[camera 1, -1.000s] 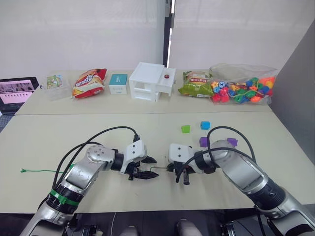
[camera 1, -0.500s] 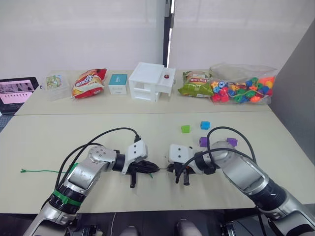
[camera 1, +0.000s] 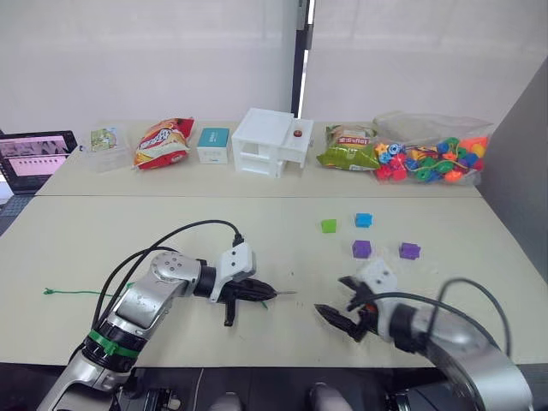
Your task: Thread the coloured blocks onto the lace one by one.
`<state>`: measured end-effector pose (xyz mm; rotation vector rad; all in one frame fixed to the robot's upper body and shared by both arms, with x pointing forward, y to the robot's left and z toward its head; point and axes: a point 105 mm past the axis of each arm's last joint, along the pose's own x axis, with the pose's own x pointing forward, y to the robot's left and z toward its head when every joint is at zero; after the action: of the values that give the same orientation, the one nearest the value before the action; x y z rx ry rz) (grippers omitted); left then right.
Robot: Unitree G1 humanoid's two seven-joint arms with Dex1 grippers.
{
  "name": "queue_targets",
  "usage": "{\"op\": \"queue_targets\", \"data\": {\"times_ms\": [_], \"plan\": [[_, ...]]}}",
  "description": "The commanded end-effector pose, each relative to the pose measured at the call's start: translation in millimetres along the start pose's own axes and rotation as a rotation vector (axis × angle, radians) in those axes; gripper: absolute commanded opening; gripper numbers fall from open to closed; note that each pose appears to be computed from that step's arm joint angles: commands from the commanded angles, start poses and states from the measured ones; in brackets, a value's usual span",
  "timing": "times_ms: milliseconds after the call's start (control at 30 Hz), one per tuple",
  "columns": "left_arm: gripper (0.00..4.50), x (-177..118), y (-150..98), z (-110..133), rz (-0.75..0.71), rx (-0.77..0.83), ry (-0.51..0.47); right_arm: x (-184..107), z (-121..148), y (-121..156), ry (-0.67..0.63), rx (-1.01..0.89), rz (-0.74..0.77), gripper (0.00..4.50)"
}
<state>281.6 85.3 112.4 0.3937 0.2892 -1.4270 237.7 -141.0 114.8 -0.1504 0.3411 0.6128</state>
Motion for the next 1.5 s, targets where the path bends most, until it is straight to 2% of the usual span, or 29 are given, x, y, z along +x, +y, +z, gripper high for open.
{"op": "queue_targets", "data": {"times_ms": [33, 233, 500, 800, 900, 1133, 1267, 1500], "plan": [[0.0, -3, -1, 10, -0.006, 0.024, -0.034, -35, -2, -44, -0.085, 0.05, -0.351, 4.47], [0.0, 2, -6, 14, -0.027, 0.028, -0.048, -42, -19, -92, -0.077, 0.068, -0.671, 4.47], [0.0, 1, -5, 17, -0.015, 0.036, -0.053, 5, -14, -124, -0.136, 0.129, -0.757, 4.47], [0.0, -2, -1, 16, 0.001, 0.032, -0.05, 28, -8, -153, -0.185, 0.18, -0.851, 4.47], [0.0, -2, 1, 15, 0.006, 0.029, -0.049, 27, -9, -158, -0.204, 0.197, -0.872, 3.66], [0.0, -1, 0, 11, 0.005, 0.025, -0.044, 29, -2, -157, -0.253, 0.189, -0.842, 1.21], [0.0, -1, -1, 10, 0.003, 0.023, -0.041, 25, 14, -146, -0.307, 0.154, -0.804, 1.17], [0.0, -3, -1, 8, -0.003, 0.021, -0.034, -1, 52, -79, -0.366, 0.104, -0.709, 1.17]]}}
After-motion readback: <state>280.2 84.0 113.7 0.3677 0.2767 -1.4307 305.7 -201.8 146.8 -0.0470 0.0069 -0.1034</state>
